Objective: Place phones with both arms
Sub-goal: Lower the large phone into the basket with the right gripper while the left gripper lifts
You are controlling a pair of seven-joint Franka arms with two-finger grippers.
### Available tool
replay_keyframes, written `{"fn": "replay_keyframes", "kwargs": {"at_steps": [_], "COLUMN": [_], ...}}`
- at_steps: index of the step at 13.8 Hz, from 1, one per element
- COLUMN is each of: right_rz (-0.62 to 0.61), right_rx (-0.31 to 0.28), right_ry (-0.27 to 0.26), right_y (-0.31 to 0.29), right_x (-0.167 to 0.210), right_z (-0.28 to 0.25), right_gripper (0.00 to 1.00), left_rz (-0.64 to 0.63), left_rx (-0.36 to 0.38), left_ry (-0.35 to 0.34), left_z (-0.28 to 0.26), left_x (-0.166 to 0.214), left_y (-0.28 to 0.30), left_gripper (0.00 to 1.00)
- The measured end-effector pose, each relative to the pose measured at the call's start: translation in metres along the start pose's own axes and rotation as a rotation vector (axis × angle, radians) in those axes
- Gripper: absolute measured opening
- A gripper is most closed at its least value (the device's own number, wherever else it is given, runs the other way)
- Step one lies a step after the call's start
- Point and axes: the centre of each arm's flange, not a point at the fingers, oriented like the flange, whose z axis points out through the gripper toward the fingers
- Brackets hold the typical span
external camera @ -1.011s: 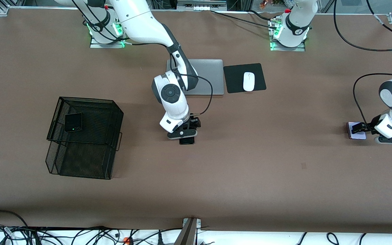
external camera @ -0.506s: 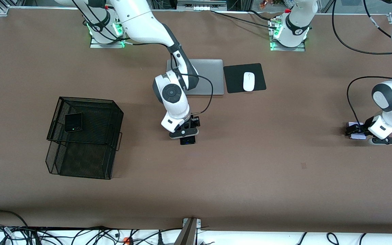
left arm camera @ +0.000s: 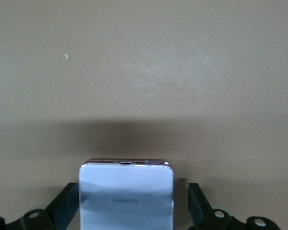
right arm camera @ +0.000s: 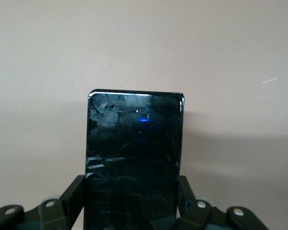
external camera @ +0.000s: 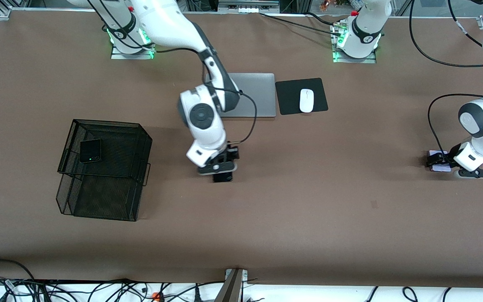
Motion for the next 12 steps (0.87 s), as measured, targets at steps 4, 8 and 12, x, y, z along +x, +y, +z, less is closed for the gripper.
{"fn": "replay_keyframes", "kwargs": {"at_steps": [4,8,12], "right_rz": [0.023,0.032,0.113], "right_rx": [-0.09,-0.147,-0.118], "right_ry": [-0.036,-0.107,-0.199], "right_y": [0.093,0.198,0.271], "right_x": [0.03,0.035,0.003], "right_z": [-0.109,-0.134,-0.119], "right_gripper": [0.8,0.8,0.8], "left_rz": [-0.002,-0.005,-0.01], "left_rx": [0.007,0.013,0.015], "left_ry": [0.014,0.031,0.039], "left_z": [0.003,0.018,0.013], "left_x": [-0.004,-0.006,-0.004], "left_y": [-0.01,-0.011,-0.013], "left_gripper": [1.0,1.0,0.86]}}
